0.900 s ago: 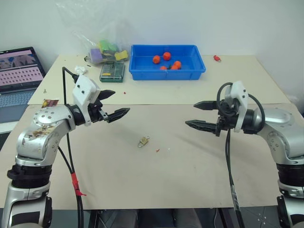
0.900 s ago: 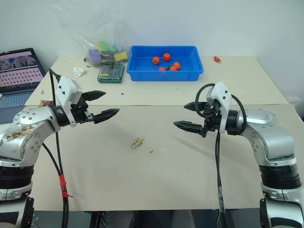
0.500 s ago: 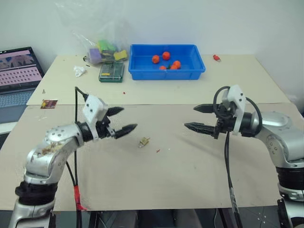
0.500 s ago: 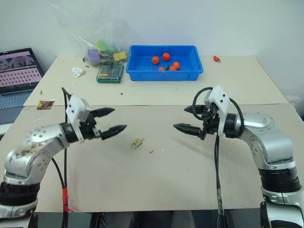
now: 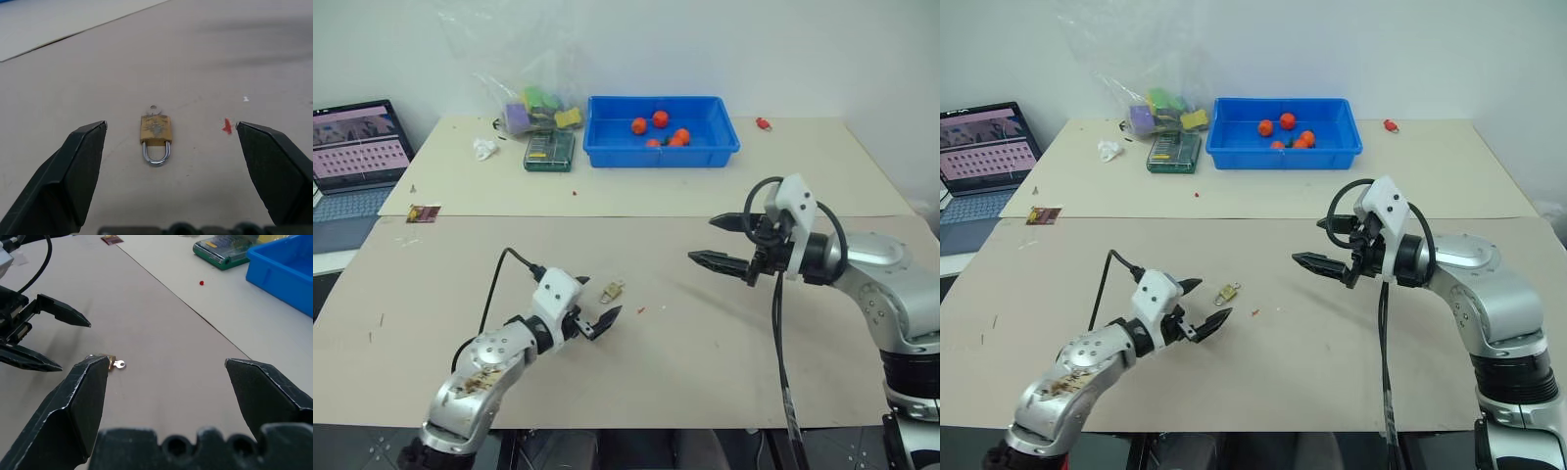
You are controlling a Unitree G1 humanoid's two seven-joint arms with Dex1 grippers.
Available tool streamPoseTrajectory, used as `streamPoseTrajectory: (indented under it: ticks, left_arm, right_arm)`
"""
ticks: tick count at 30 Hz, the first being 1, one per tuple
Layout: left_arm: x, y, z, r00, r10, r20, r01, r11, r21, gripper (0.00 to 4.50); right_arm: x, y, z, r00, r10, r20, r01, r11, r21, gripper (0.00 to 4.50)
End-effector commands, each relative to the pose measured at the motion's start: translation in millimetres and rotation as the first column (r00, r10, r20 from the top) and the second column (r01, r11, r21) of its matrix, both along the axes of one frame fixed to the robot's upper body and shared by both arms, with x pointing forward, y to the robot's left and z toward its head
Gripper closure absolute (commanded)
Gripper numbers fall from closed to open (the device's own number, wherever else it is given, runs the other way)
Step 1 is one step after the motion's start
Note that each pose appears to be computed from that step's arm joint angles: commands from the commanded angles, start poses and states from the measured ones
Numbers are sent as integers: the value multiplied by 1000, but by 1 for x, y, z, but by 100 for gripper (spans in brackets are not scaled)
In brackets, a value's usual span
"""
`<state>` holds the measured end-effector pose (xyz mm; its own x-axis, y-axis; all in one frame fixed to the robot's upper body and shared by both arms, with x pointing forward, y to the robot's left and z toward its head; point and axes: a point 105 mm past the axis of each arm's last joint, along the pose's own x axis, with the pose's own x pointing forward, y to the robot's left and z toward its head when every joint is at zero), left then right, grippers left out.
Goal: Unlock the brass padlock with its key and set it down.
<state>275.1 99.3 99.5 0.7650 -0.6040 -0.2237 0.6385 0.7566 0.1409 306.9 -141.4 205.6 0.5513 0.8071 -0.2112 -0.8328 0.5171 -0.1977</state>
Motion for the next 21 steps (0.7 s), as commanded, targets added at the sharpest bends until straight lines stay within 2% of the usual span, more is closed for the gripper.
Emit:
streamPoseTrajectory:
  ticks: [1,9,16,21]
  left_arm:
    - [9,-4,5,996,60,64,-60,998,1,0]
    - [14,-21,-13,999,40,0,-40,999,-2,0]
    - [20,-28,-18,1000,10,-27,-10,1000,-2,0]
    - [19,-32,-25,996,-15,-92,12,999,-36,0]
  right_arm:
    - [-7,3,15,998,2,61,-4,1000,20,7]
    - [-12,-1,15,997,-29,66,27,999,28,7]
    - [-12,-4,17,994,-65,83,62,997,44,7]
    - [-14,-3,15,993,-83,87,78,995,59,7]
